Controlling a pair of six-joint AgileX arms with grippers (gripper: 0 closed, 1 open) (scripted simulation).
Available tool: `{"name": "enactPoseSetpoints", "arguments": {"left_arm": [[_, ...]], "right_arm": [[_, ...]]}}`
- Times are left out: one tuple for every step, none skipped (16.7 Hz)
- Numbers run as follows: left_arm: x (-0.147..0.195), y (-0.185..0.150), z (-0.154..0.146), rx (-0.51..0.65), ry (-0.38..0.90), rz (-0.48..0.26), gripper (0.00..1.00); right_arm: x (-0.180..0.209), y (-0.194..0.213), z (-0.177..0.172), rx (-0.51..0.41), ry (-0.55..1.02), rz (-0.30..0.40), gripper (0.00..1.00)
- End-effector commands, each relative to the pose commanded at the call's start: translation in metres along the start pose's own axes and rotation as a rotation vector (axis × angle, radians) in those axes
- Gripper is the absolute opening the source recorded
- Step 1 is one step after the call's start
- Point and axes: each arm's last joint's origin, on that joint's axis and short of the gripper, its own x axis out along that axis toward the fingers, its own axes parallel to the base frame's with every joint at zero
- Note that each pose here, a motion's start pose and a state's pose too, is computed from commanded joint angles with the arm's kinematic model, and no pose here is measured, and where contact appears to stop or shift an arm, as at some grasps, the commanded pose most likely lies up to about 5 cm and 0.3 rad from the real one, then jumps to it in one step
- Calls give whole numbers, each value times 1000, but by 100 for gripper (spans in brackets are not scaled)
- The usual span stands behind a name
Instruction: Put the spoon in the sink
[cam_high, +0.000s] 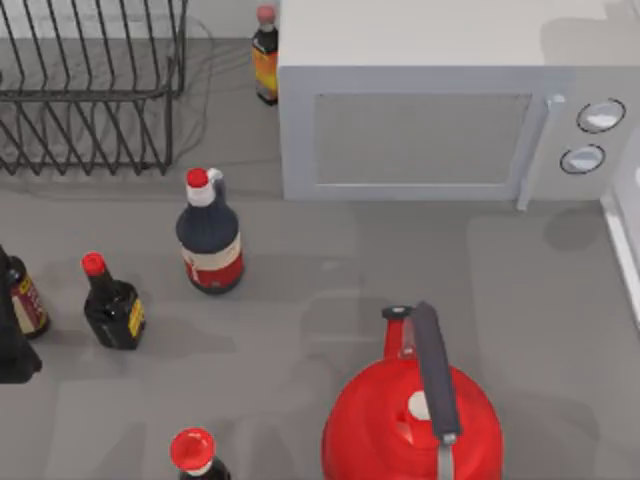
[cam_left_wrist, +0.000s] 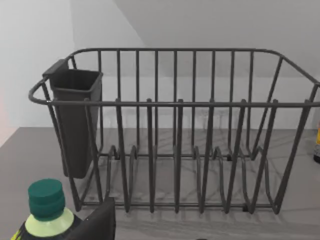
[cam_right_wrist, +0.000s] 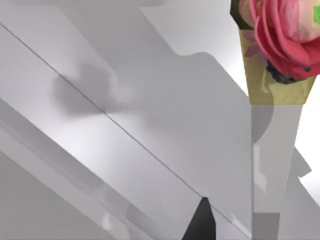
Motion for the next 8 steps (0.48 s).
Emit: {"name": "enactPoseSetpoints", "arguments": {"left_arm": [[0, 0, 0, 0, 0, 0, 100], [0, 0, 0, 0, 0, 0, 100], [0, 0, 0, 0, 0, 0, 100], [0, 0, 0, 0, 0, 0, 100], [0, 0, 0, 0, 0, 0, 100], [0, 0, 0, 0, 0, 0, 100], [0, 0, 0, 0, 0, 0, 100], [0, 0, 0, 0, 0, 0, 100]], "right_arm": [[3, 1, 0, -2, -1, 1, 0], [8, 1, 0, -4, 3, -3, 0], [15, 1, 0, -5, 10, -9, 0], [23, 0, 0, -4, 18, -15, 0], [30, -1, -1, -2, 24, -20, 0], [35, -2, -1, 1, 26, -21, 0], [39, -3, -2, 2, 24, -19, 0], [41, -3, -2, 3, 20, -17, 0]]}}
